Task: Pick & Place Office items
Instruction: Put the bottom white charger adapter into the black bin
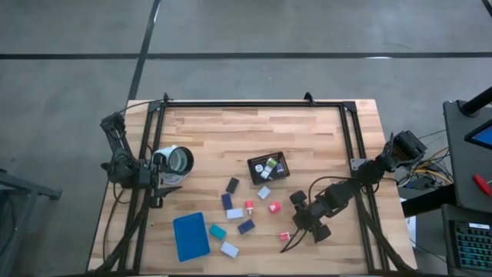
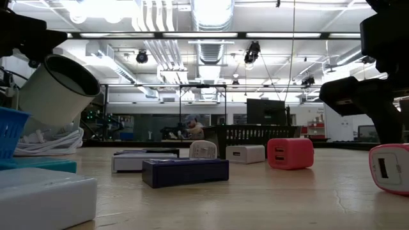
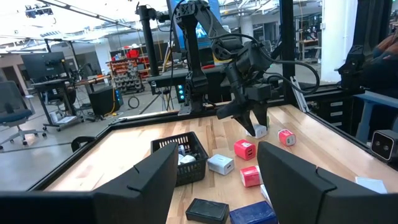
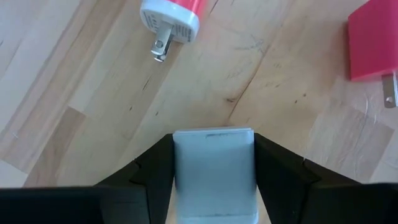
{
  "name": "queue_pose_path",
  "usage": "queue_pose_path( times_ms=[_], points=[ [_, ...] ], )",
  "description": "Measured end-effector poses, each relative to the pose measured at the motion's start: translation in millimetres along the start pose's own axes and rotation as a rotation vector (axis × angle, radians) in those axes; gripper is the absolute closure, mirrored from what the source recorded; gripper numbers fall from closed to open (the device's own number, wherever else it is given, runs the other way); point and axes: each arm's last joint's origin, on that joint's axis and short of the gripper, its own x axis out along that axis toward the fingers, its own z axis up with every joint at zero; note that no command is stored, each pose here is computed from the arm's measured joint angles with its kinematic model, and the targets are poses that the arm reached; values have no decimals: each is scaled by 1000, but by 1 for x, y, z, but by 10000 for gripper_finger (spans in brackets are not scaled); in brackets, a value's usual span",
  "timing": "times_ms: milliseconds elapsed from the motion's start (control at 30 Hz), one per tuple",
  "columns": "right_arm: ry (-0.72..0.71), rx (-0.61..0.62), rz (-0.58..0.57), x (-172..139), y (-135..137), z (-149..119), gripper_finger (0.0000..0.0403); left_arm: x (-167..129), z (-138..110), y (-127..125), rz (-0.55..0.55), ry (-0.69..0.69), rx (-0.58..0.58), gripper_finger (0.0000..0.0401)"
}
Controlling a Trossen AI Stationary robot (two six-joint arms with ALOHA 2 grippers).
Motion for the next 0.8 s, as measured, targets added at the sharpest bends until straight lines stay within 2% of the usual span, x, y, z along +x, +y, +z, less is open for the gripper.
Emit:
queue_pose_path(
  times_ms=[467,600,800],
  points=[
    [-43,10,-36,-11,-4,4,220,0,0,0,0,0,0,176],
    [-114,24,-90,-29,-8,10,220,0,0,0,0,0,3,176],
    [-234,65,-240,-59,-17,14,220,0,0,0,0,0,3,176]
  ],
)
